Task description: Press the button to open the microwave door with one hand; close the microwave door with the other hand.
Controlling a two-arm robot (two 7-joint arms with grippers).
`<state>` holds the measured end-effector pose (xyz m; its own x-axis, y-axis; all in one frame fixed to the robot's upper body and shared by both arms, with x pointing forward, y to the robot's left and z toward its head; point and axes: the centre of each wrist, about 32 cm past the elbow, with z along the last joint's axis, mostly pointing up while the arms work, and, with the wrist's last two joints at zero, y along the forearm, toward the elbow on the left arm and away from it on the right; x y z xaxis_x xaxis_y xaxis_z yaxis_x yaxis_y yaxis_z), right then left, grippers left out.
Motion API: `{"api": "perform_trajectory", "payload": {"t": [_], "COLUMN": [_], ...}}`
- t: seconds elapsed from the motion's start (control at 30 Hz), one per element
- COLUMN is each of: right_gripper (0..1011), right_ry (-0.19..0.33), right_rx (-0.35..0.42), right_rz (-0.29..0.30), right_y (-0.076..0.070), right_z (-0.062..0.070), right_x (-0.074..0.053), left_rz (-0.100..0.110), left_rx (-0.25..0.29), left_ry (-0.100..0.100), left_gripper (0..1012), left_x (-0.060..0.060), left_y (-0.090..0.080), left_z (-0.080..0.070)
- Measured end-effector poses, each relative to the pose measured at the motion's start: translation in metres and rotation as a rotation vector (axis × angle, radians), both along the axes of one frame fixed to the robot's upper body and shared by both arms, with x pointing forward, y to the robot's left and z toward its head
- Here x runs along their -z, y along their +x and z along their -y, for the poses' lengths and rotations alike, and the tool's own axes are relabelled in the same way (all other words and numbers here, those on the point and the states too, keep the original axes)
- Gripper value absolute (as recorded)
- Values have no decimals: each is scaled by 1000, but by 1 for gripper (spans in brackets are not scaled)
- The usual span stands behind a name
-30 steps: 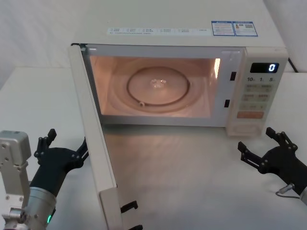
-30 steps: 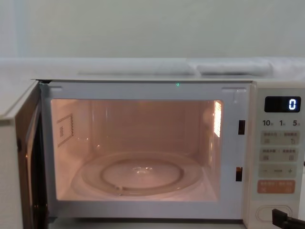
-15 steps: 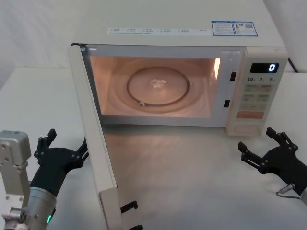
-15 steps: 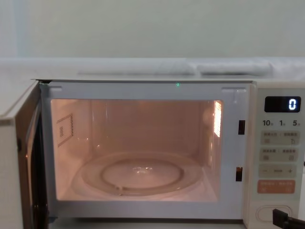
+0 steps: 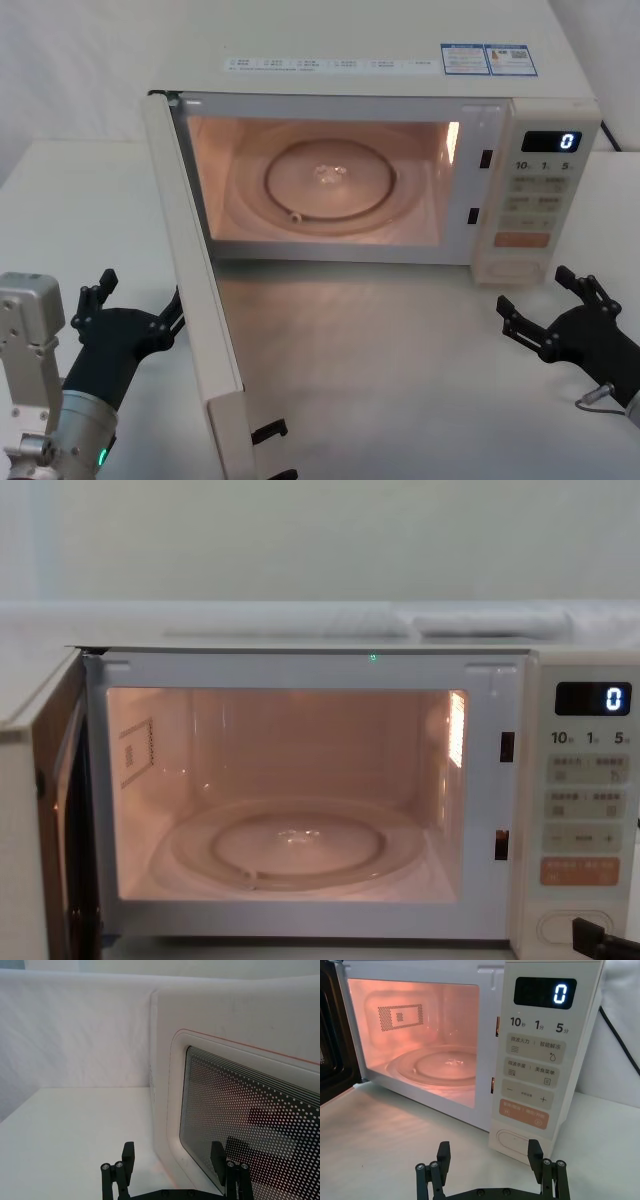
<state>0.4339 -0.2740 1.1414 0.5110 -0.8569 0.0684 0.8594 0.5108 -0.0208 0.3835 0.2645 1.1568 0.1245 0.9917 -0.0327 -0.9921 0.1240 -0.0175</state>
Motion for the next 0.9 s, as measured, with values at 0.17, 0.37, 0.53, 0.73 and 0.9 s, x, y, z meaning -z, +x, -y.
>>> {"api": "perform_trajectory", "payload": {"t": [0.17, 0.37, 0.53, 0.73, 0.9], "right_gripper": [1000, 1000, 1000, 1000, 1000], "right_ry": [0, 0, 0, 0, 0], "right_rx": [0, 0, 0, 0, 0], "right_rz": [0, 0, 0, 0, 0], "right_y": [0, 0, 0, 0, 0], "right_z": [0, 0, 0, 0, 0], "right_x": [0, 0, 0, 0, 0], "left_rz": [0, 0, 0, 0, 0], "left_rx": [0, 0, 0, 0, 0], "left_ry": [0, 0, 0, 0, 0], "left_gripper": [1001, 1001, 1001, 1001, 1001], "left_x": [0, 0, 0, 0, 0], "left_y": [0, 0, 0, 0, 0], "left_z": [0, 0, 0, 0, 0]}}
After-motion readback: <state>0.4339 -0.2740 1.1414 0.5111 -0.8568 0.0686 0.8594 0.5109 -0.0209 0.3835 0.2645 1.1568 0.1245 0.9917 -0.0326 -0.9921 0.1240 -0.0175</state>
